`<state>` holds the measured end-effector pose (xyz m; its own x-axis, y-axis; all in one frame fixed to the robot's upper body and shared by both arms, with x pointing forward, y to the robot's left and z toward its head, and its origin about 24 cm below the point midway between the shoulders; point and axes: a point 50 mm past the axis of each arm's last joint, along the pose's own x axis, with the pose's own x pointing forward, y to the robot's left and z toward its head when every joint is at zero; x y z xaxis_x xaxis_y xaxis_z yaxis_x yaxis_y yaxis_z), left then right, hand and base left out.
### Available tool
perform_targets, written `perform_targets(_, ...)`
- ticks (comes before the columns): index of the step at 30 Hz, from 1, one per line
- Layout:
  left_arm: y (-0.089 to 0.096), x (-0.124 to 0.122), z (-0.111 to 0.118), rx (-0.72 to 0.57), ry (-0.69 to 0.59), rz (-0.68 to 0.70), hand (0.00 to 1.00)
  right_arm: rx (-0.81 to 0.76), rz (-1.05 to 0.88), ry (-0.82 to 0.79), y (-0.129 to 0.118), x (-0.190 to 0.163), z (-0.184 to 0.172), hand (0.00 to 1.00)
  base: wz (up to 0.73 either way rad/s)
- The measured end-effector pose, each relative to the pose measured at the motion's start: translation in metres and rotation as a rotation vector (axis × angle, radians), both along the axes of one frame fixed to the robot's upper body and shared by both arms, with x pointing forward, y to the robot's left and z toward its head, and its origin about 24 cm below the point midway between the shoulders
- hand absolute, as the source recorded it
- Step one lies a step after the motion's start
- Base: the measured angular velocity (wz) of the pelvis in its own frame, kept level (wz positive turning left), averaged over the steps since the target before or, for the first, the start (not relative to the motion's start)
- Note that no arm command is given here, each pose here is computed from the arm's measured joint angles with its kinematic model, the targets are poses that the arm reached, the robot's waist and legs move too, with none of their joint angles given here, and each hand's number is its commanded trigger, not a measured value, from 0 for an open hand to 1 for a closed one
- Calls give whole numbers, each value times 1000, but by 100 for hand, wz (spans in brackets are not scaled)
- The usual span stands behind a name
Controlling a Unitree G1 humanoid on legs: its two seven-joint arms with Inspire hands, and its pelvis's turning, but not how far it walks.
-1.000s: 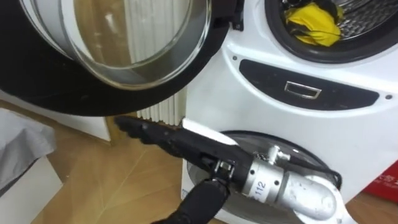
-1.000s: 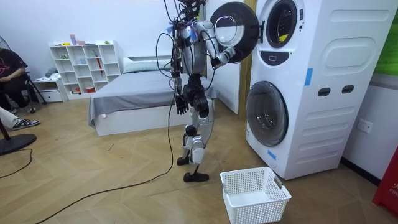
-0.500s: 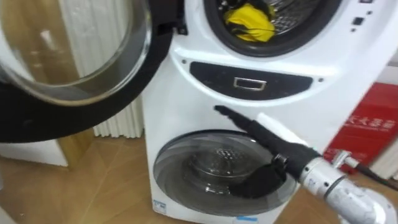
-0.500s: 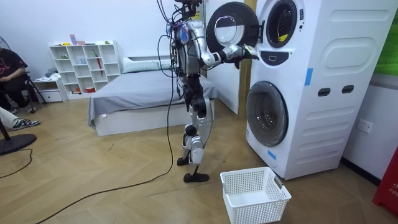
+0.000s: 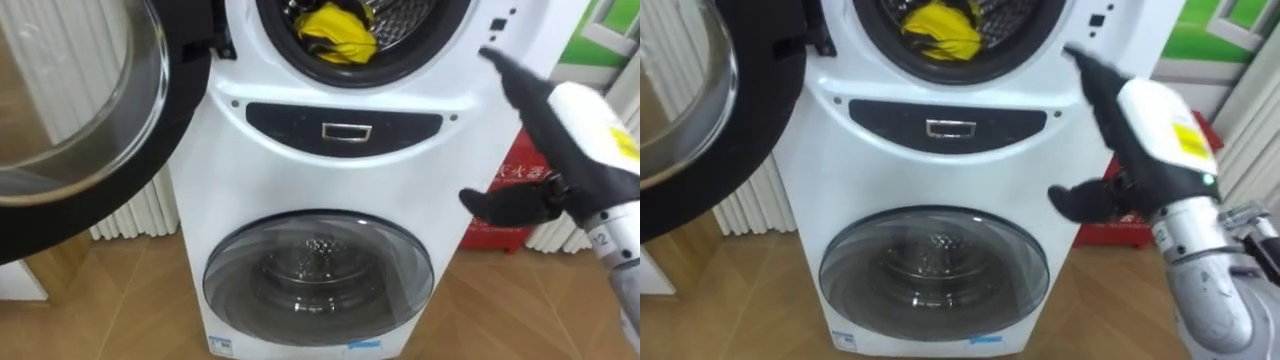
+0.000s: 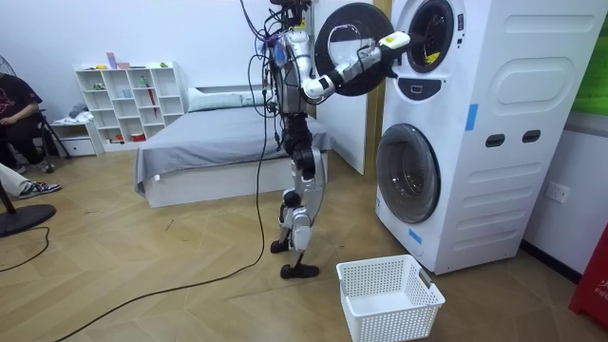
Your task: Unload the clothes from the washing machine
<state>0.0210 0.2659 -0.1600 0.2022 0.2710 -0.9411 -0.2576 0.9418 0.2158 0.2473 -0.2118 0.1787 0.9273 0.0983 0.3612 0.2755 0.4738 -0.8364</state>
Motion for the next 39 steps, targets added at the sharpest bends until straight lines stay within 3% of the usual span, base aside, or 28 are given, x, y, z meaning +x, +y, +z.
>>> perform_targets(7,1,-4,-1,6,22,1,0,0,35,-140,18,12,27,0,3)
perform_targets(16,6,-24,-1,25,138,-26,0,-60,173,-119,51,20,19,0,-2)
perform_targets(21,0,-28,-3,-5,163,-58,0,-27,165,-46,48,29,6,0,31)
perform_targets(25,6,-36,0,12,178,-40,0,-5,220,-27,59,28,4,0,-37)
perform_targets(39,11,10,2,71,53,-47,0,3,167,-120,51,21,17,0,-3)
